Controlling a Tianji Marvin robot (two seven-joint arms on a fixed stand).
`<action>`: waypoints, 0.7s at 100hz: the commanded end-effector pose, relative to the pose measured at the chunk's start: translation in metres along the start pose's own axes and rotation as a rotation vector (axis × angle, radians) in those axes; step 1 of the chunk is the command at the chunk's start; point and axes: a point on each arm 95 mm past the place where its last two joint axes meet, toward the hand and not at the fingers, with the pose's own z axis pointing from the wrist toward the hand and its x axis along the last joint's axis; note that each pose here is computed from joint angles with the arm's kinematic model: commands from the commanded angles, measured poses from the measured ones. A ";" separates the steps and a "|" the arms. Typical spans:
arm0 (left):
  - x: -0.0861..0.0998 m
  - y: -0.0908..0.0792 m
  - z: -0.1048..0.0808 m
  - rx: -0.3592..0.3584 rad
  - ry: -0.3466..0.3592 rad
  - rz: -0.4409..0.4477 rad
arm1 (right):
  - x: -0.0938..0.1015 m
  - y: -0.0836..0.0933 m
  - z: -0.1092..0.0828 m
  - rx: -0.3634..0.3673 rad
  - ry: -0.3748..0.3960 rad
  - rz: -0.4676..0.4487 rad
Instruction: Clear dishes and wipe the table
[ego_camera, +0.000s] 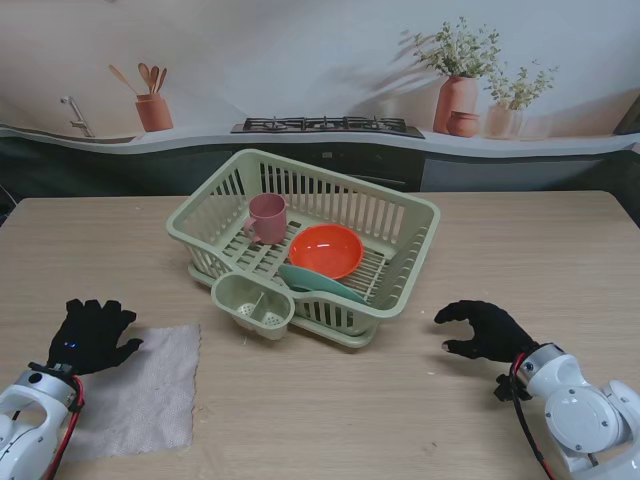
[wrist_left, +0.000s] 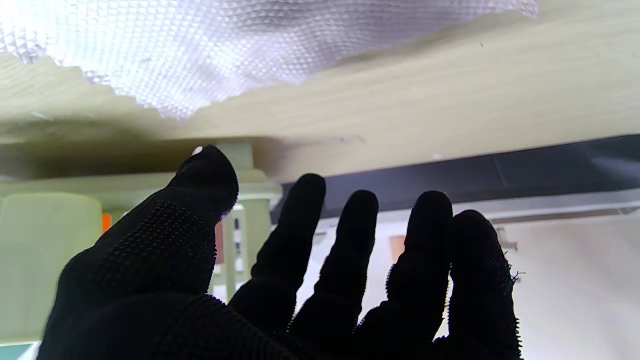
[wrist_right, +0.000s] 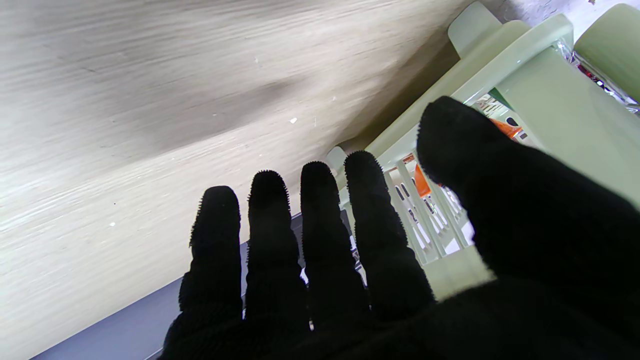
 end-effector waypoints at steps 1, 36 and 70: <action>0.004 0.004 -0.002 -0.029 0.002 -0.015 | 0.001 -0.003 -0.001 0.019 0.003 -0.004; 0.011 0.019 -0.009 -0.141 -0.035 -0.031 | 0.001 -0.004 -0.001 0.024 0.001 -0.006; 0.016 0.029 -0.019 -0.241 -0.071 -0.087 | 0.002 -0.006 0.000 0.033 -0.001 -0.005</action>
